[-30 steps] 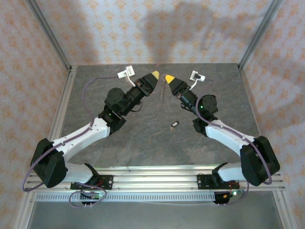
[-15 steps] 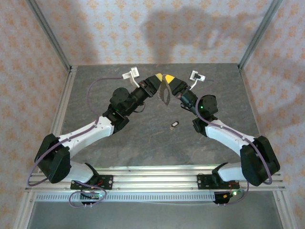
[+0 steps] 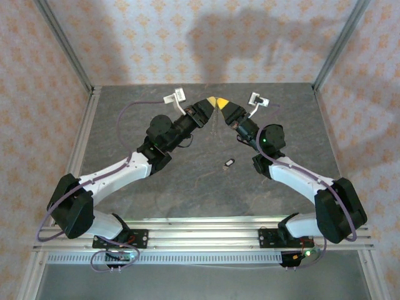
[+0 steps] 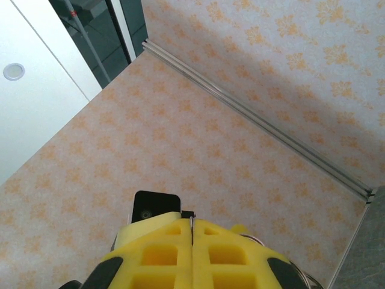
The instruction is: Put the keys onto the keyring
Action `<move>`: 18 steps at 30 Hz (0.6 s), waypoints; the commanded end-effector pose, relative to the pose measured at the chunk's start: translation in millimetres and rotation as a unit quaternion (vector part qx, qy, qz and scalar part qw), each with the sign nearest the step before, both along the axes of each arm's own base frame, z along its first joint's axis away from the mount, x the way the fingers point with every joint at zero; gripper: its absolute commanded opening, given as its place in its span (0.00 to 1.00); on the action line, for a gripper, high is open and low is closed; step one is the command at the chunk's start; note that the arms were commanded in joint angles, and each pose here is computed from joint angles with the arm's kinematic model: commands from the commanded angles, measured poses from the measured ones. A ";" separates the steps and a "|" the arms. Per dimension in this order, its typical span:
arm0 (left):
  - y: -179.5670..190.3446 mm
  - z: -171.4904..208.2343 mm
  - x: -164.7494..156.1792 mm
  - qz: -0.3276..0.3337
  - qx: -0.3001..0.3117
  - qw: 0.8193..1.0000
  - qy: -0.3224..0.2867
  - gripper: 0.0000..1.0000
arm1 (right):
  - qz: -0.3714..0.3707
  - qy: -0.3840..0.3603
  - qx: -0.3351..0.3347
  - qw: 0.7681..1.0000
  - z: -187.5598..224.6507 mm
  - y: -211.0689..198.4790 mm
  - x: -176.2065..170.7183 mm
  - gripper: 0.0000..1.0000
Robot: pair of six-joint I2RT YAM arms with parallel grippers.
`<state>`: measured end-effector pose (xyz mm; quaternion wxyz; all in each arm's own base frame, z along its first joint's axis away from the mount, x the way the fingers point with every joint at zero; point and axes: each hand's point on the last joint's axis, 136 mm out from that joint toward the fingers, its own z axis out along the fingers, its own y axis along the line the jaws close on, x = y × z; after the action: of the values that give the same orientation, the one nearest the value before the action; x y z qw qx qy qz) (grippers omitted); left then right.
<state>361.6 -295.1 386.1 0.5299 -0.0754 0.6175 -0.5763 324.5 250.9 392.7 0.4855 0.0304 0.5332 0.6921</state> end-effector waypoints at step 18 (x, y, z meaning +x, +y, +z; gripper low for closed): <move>5.6 36.8 -19.1 0.002 0.072 0.996 -0.057 0.41 | 0.010 -0.044 0.018 0.999 30.3 0.2 -10.3 0.00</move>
<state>345.6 -281.0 413.6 0.5687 -0.0318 0.6280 -0.5303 324.7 251.1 394.5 0.4860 0.0298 0.5324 0.6924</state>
